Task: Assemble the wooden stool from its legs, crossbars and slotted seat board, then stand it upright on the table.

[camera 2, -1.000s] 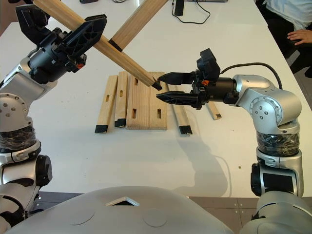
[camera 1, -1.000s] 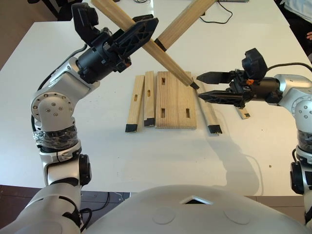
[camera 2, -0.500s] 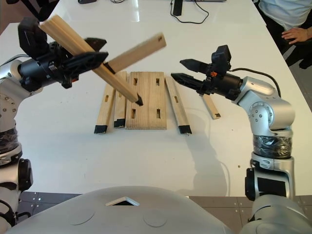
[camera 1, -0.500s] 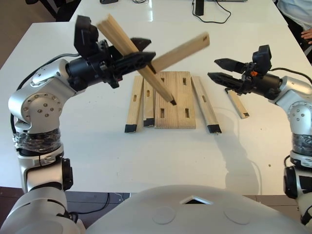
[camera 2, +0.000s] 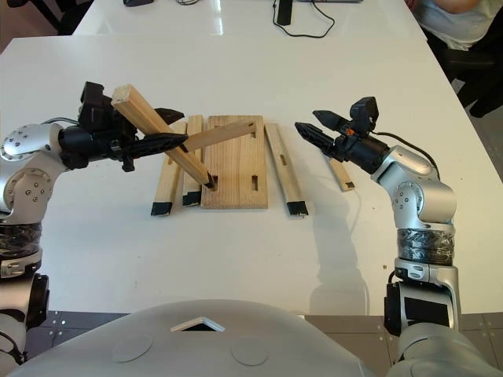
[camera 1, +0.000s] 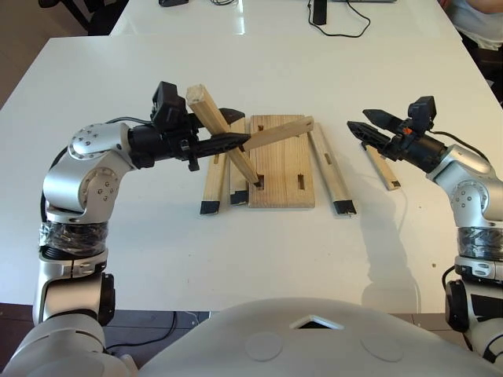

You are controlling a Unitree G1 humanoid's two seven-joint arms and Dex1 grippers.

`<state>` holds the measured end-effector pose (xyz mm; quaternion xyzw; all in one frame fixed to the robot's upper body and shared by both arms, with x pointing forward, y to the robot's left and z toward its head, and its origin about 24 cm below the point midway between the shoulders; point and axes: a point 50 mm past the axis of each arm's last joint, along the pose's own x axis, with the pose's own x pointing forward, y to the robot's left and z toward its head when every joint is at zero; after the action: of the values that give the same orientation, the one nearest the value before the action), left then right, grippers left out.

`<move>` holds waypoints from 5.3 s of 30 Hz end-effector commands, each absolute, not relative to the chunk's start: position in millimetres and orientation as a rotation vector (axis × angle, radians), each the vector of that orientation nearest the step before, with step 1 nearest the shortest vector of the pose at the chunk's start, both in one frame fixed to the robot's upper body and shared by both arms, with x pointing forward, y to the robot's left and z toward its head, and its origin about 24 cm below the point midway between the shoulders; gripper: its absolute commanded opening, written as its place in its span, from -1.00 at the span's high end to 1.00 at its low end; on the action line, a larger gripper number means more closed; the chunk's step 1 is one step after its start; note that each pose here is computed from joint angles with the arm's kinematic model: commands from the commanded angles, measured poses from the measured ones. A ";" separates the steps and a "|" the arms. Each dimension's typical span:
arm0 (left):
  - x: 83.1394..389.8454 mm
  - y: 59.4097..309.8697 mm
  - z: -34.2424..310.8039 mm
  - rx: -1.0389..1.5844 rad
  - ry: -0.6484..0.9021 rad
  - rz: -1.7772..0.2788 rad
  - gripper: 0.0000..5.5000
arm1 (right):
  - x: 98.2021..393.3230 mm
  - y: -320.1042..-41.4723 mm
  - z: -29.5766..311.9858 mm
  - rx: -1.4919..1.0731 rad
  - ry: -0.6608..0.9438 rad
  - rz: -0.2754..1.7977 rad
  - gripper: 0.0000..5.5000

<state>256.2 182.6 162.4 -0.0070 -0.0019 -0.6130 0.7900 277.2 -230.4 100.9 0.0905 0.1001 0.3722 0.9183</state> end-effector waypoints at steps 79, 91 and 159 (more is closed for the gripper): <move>226.7 170.2 71.1 0.018 0.280 -0.210 -0.13 | 265.1 -231.3 35.4 0.315 0.255 0.374 -0.25; 195.6 157.4 68.7 -0.018 0.554 -0.033 -0.13 | 273.4 -232.1 38.8 0.280 0.264 0.397 -0.25; 196.2 173.8 52.7 -0.039 0.774 -0.011 0.27 | 310.5 -219.6 99.1 0.279 0.004 0.155 -0.25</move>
<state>197.8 171.7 60.4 -0.0113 0.3594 -0.0223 0.9328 301.4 -212.6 79.8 0.1545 0.0289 0.1071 0.9818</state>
